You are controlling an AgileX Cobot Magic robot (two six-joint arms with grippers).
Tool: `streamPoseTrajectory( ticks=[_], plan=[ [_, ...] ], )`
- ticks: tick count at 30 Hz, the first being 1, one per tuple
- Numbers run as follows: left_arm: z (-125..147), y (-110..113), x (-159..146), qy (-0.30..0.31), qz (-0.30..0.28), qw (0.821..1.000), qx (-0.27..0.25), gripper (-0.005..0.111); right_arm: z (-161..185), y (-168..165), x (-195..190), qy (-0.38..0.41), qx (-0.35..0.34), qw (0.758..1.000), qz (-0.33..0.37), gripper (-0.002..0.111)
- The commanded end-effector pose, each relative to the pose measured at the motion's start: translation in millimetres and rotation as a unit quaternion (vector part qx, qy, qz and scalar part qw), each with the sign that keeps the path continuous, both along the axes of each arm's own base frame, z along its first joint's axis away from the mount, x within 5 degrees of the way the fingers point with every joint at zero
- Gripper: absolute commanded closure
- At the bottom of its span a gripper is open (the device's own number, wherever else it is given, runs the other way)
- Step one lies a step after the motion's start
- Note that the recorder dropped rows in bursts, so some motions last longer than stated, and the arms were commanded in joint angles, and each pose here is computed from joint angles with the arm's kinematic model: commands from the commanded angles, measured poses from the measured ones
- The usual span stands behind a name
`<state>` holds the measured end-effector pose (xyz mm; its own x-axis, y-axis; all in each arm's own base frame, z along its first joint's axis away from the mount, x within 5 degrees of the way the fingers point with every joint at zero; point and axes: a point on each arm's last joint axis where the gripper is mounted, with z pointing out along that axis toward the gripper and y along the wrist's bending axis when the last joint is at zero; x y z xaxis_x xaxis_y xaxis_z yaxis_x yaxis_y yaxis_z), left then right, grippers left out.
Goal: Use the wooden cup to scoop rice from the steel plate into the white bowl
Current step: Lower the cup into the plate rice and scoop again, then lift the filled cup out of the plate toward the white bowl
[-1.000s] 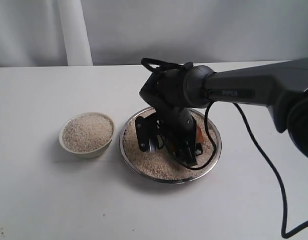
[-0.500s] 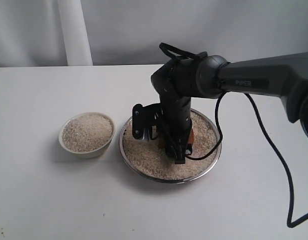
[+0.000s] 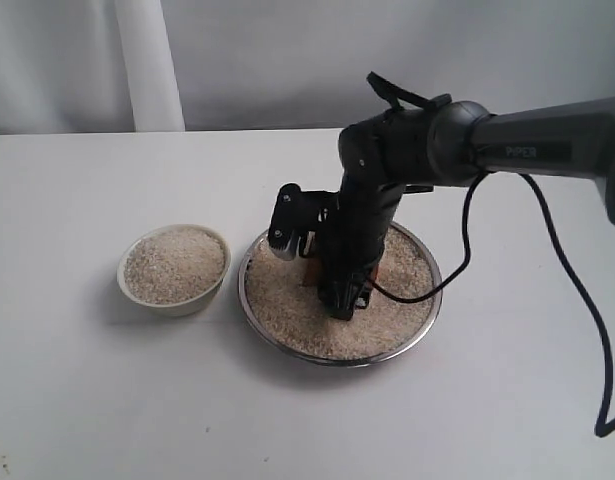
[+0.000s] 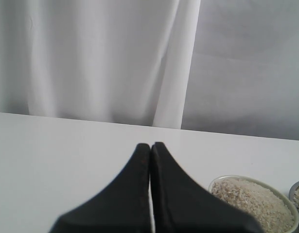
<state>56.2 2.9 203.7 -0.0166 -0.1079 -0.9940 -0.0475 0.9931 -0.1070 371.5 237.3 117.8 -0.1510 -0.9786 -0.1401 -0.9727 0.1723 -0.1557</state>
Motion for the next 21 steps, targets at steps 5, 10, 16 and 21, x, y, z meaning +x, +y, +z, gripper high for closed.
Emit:
streamPoseTrajectory(
  ticks=[5, 10, 16, 21],
  plan=[
    [0, 0, 0, 0.0, -0.003, 1.0, -0.005, 0.107, -17, -35, -13, -0.052, 0.077, 0.994, -0.05, 0.108],
    [0, 0, 0, 0.0, -0.003, 1.0, -0.005, 0.107, -11, -63, -22, -0.083, 0.116, 0.985, -0.093, 0.108],
    [0, 0, 0, 0.0, -0.003, 1.0, -0.005, 0.107, 7, -76, -24, -0.148, 0.145, 0.97, -0.125, 0.108],
    [0, 0, 0, 0.0, -0.003, 1.0, -0.005, 0.107, 25, -72, -21, -0.18, 0.176, 0.955, -0.155, 0.108]
  ],
)
